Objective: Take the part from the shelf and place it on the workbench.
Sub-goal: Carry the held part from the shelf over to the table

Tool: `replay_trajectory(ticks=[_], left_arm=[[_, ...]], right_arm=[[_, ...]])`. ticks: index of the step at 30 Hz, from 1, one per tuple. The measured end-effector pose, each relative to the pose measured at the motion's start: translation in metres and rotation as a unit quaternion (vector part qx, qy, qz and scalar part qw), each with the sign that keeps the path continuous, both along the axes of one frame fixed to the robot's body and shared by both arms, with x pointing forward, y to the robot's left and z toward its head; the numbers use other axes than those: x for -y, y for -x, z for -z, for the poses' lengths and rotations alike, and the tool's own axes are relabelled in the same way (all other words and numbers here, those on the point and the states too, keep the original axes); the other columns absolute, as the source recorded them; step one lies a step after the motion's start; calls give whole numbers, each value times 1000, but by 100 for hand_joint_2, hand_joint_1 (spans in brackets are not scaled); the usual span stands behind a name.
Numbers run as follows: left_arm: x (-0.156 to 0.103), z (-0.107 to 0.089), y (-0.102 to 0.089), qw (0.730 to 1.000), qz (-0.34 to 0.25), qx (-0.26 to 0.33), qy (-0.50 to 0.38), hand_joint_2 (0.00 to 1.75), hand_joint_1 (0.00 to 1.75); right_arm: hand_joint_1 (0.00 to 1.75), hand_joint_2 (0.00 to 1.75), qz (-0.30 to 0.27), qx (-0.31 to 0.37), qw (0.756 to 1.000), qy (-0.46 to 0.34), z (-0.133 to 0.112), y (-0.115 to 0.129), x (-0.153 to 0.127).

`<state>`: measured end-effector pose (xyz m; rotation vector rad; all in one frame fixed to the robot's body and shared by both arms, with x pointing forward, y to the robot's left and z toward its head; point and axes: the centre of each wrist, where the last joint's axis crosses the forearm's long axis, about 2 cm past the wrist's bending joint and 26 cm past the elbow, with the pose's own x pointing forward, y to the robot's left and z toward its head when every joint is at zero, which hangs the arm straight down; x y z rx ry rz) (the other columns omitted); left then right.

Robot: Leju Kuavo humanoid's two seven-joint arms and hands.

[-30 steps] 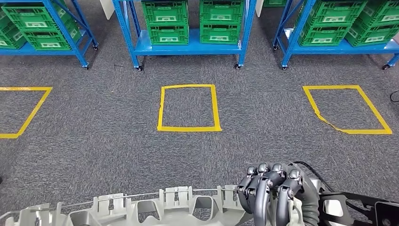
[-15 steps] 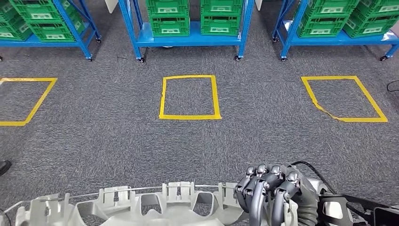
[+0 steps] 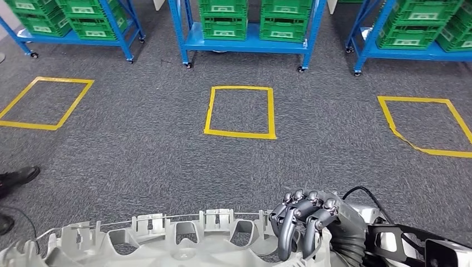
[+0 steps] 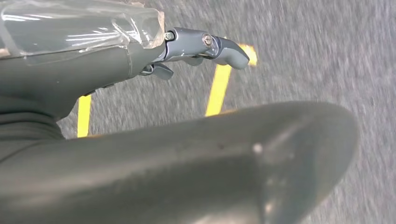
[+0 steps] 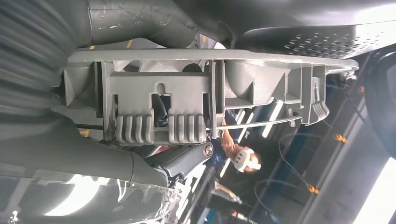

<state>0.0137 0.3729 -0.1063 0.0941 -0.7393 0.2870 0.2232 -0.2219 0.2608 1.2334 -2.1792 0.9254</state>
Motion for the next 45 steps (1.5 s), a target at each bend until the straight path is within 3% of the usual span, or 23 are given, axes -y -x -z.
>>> replay_trajectory(ticks=[9, 45], left_arm=[[11, 1, -4, 1000, -1, 10, 10, 0, 0], [13, 2, -2, 1000, -1, 19, 14, 0, 0]], right_arm=[[150, 175, 2, -1, 1000, 16, 5, -2, 3], [150, 175, 4, 11, 1000, 25, 3, -6, -1]])
